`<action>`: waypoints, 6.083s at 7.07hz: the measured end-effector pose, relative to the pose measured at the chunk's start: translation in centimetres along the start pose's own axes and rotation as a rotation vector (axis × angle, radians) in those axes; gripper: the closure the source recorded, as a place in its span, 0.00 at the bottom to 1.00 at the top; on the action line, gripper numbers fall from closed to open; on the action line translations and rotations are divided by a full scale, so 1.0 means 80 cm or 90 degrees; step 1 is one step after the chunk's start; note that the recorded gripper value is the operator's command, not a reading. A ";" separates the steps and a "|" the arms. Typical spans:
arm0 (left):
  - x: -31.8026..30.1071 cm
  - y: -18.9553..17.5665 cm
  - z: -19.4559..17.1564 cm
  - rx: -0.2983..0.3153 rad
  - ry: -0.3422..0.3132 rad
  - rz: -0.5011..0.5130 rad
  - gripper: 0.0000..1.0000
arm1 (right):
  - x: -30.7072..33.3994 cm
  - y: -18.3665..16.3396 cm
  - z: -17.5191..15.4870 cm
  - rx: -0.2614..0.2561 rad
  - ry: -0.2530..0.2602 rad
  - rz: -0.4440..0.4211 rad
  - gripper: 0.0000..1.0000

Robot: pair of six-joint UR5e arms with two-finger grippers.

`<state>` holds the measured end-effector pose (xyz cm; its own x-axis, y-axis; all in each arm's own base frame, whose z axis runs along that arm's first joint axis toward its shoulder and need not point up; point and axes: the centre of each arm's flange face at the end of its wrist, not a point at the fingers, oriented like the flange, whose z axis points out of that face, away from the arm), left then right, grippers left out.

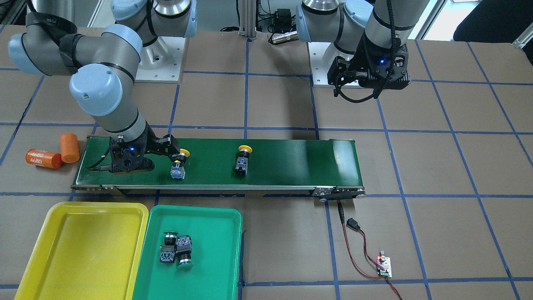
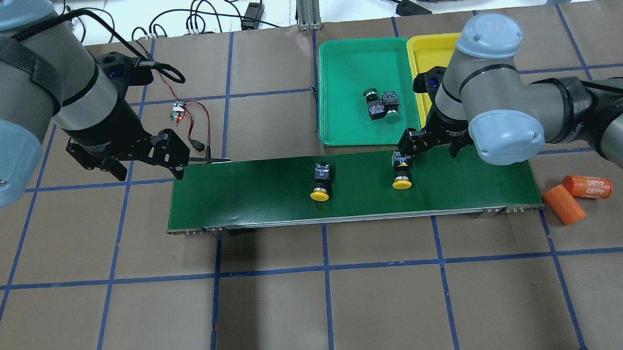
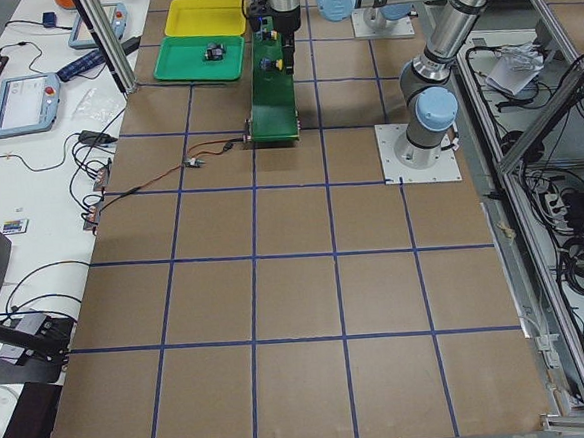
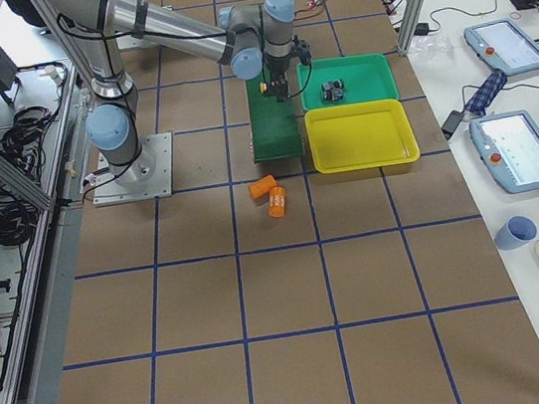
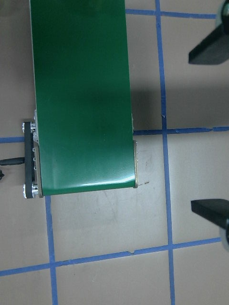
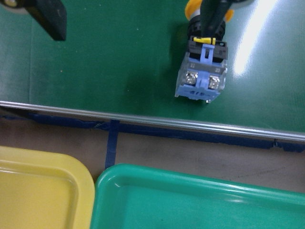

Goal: Sort buttons by color to trays
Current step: 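Lower the right gripper onto the belt and grasp a yellow-capped switch, then carry the yellow-capped switch into the yellow tray and release it, then return the right gripper to the belt and grasp the last yellow switch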

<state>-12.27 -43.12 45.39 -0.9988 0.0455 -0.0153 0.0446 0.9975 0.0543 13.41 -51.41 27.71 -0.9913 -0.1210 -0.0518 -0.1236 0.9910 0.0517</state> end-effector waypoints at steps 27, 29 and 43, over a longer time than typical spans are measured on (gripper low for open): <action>0.001 0.000 0.002 -0.001 0.000 0.001 0.00 | 0.244 -0.205 -0.018 0.051 -0.009 -0.016 0.00; 0.001 0.000 0.001 0.000 0.000 0.001 0.00 | 0.220 -0.191 -0.050 0.041 -0.013 -0.023 0.00; 0.001 -0.001 -0.003 0.013 -0.001 0.003 0.00 | 0.007 0.005 -0.007 -0.013 0.001 0.002 0.00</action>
<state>-12.39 -43.23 45.63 -0.9986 0.0505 -0.0165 0.0499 0.9982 0.0346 12.76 -51.10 28.22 -0.9917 -0.1186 -0.0497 -0.1219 0.9899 0.0717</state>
